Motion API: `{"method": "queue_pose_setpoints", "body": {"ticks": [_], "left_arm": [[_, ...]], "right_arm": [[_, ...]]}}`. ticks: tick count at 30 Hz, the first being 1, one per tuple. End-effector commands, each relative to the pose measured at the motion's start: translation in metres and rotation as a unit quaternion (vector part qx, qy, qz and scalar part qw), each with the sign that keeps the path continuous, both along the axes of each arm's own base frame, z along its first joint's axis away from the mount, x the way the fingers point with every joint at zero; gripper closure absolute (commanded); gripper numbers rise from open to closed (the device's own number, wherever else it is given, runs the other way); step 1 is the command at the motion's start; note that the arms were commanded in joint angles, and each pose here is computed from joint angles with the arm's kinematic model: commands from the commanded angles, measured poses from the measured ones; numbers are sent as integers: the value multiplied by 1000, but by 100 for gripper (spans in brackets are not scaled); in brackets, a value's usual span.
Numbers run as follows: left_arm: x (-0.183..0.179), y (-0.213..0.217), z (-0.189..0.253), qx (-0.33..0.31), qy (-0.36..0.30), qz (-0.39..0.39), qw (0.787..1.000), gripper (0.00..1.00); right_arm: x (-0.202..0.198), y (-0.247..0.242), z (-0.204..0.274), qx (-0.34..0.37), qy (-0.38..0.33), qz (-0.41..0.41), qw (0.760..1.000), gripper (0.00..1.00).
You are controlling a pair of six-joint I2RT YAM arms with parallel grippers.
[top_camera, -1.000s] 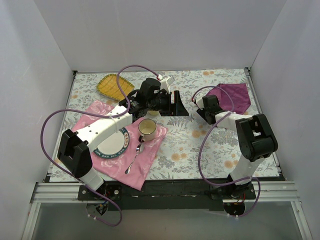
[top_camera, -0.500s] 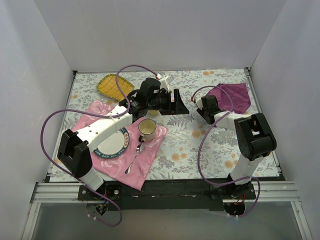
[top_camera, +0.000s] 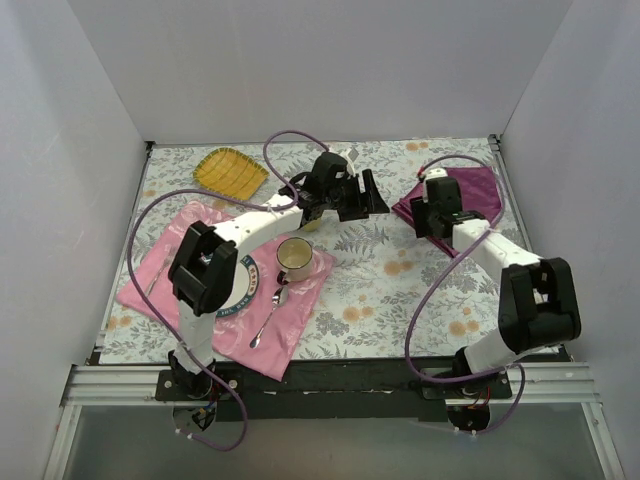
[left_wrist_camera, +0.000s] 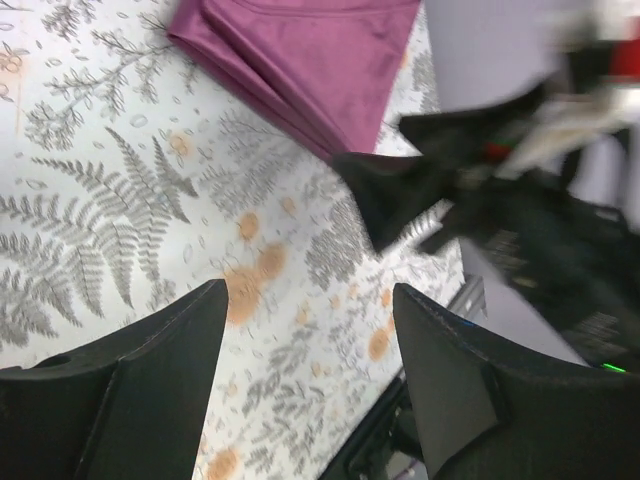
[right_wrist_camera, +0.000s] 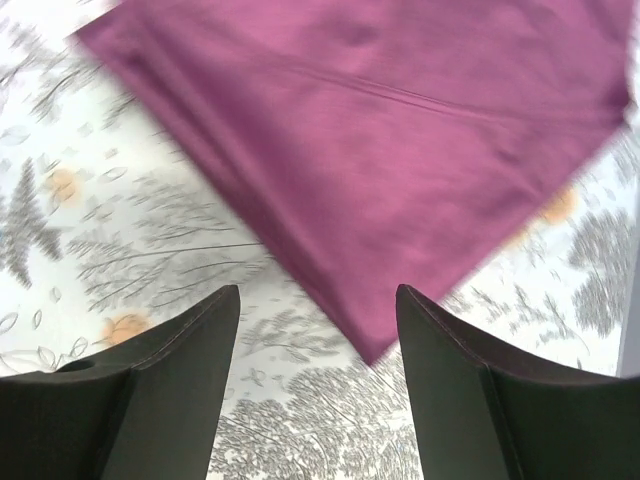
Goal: Fold the napkin, place the utensils inside, and roll it up
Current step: Fold the napkin, then roll the napkin with the utensil
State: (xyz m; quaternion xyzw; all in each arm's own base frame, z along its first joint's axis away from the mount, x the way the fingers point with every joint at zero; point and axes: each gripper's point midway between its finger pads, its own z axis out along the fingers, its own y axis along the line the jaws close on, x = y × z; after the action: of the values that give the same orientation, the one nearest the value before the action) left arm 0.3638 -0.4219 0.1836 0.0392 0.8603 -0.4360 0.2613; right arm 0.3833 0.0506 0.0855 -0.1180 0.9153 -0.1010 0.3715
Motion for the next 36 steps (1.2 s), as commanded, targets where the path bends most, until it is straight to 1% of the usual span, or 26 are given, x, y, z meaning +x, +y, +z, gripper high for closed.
{"method": "queue_pose_setpoints", "body": {"ticks": [1,3,4,6,7,10,11,13,15,16,17,18,20,24,26,29,32,35,36], "left_arm": [[35,-19,-1,-16,-27,32,999,33],[44,-31,-7,-23,-35,33,999,33],[49,-37,-25,-16,-28,37,999,31],[59,-46,-31,-20,-34,45,998,30],[64,-52,-32,-25,-46,53,997,30],[75,-66,-47,-17,-57,65,996,29],[82,-66,-62,-3,-59,84,995,28],[88,-73,-63,-6,-66,96,993,28],[94,-73,-78,1,-61,118,991,28],[94,-73,-83,0,-51,122,991,28],[97,-77,-80,-14,-58,125,990,29],[103,-73,-86,-11,-61,142,988,29],[106,-77,-88,-25,-66,145,987,30],[113,-78,-95,-28,-73,156,985,31],[116,-80,-102,-27,-69,158,985,32],[118,-83,-116,-23,-60,162,985,35],[121,-87,-124,-32,-56,162,985,38],[121,-88,-137,-22,-46,163,985,39],[122,-89,-135,-23,-47,164,985,39]], "right_arm": [[-17,-35,15,106,-8,-123,987,28],[-22,-45,14,113,-15,-127,985,28],[-21,-48,16,111,-20,-125,986,28],[-21,-55,19,100,-22,-122,987,28],[-20,-56,21,98,-26,-121,988,28],[-16,-56,26,97,-33,-111,989,28],[-14,-54,28,102,-35,-106,988,28],[-10,-51,29,107,-38,-102,988,28],[-6,-48,27,114,-37,-97,988,28],[-5,-47,29,116,-37,-95,988,28],[-3,-45,29,120,-36,-93,988,29],[-2,-45,29,120,-35,-92,988,29],[-2,-45,26,119,-33,-91,988,29],[-1,-46,26,113,-37,-88,989,29],[-1,-46,26,113,-38,-86,989,29],[2,-44,28,118,-42,-81,989,30],[3,-42,27,121,-40,-78,989,30],[4,-42,27,118,-38,-75,989,30],[4,-42,27,117,-40,-73,990,30]]}}
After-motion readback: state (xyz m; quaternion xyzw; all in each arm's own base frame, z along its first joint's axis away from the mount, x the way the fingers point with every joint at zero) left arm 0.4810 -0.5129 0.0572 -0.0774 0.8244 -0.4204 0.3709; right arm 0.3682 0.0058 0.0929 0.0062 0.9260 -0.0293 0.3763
